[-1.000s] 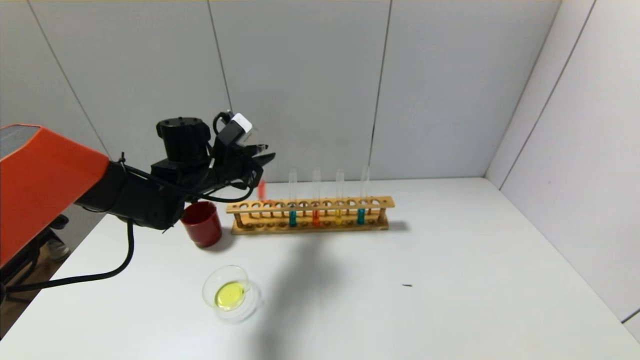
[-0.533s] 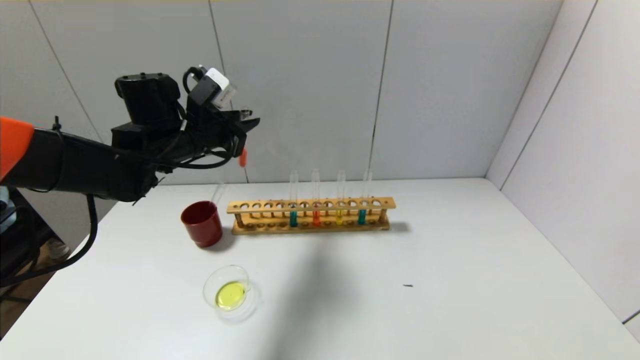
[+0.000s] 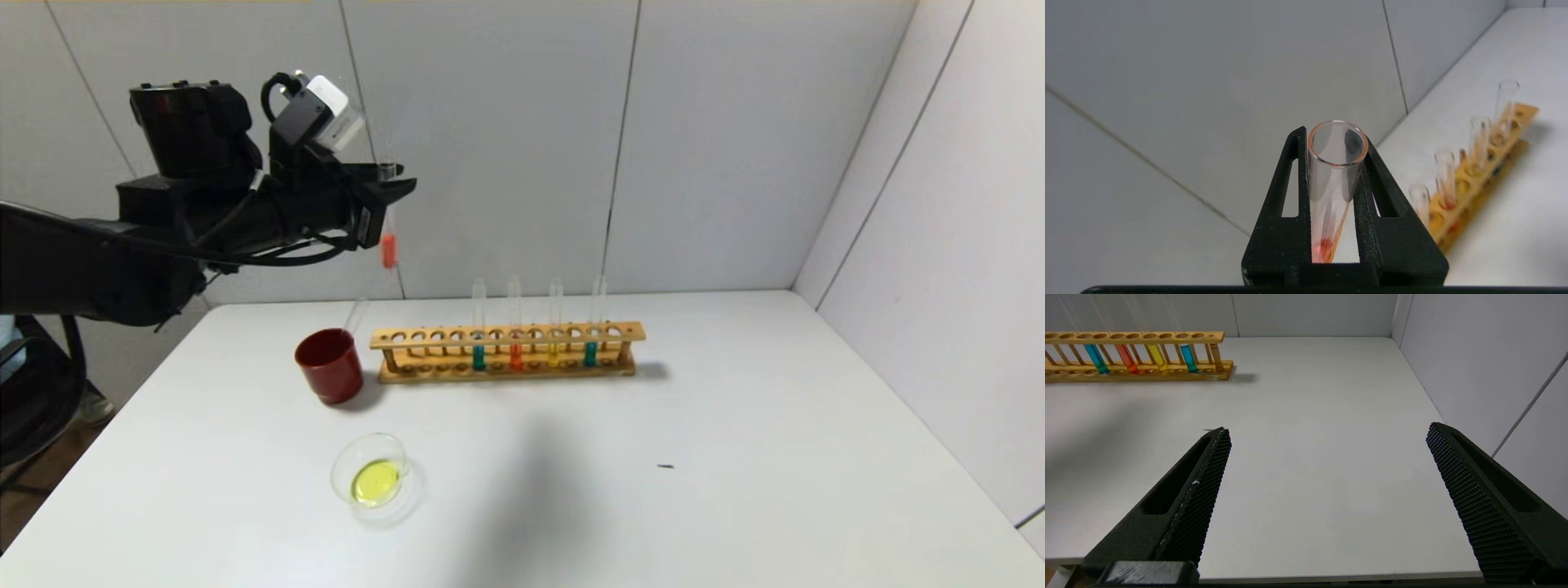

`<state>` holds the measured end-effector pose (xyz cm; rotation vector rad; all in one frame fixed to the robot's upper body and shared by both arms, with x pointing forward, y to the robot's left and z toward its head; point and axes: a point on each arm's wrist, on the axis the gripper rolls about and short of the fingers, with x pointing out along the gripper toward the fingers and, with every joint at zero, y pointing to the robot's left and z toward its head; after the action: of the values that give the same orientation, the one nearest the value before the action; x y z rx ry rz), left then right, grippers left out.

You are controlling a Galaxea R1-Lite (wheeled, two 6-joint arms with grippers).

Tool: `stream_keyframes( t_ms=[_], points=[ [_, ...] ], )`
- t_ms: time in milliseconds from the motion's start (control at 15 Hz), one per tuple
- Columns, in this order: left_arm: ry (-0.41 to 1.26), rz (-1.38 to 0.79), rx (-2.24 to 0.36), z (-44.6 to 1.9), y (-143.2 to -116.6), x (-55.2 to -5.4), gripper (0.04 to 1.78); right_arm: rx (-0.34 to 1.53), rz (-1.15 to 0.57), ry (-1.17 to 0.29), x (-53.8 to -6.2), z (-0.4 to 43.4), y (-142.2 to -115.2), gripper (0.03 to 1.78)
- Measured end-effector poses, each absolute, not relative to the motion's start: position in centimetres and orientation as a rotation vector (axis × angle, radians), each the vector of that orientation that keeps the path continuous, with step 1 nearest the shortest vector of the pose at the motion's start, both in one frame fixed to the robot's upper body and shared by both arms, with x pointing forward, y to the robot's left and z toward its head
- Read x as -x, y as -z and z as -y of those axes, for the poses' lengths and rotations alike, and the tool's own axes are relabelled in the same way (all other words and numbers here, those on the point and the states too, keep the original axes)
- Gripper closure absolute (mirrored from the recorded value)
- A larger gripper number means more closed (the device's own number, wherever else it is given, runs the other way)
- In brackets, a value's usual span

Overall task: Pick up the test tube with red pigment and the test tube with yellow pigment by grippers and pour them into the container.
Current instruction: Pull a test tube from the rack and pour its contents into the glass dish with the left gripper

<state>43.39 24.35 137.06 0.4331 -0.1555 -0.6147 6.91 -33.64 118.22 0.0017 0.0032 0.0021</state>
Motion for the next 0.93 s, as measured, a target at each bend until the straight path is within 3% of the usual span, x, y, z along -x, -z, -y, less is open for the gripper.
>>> stream_keyframes(
  t_ms=[467, 933],
  points=[
    [0.737, 0.007, -0.776, -31.3, -134.9, -39.3, 1.48, -0.002, -0.003, -0.002, -6.9, 33.6, -118.2, 0.06],
    [0.889, 0.022, -1.078, -30.5, -131.7, -36.1, 1.48, -0.002, -0.003, -0.002, -6.9, 33.6, -118.2, 0.06]
  ],
)
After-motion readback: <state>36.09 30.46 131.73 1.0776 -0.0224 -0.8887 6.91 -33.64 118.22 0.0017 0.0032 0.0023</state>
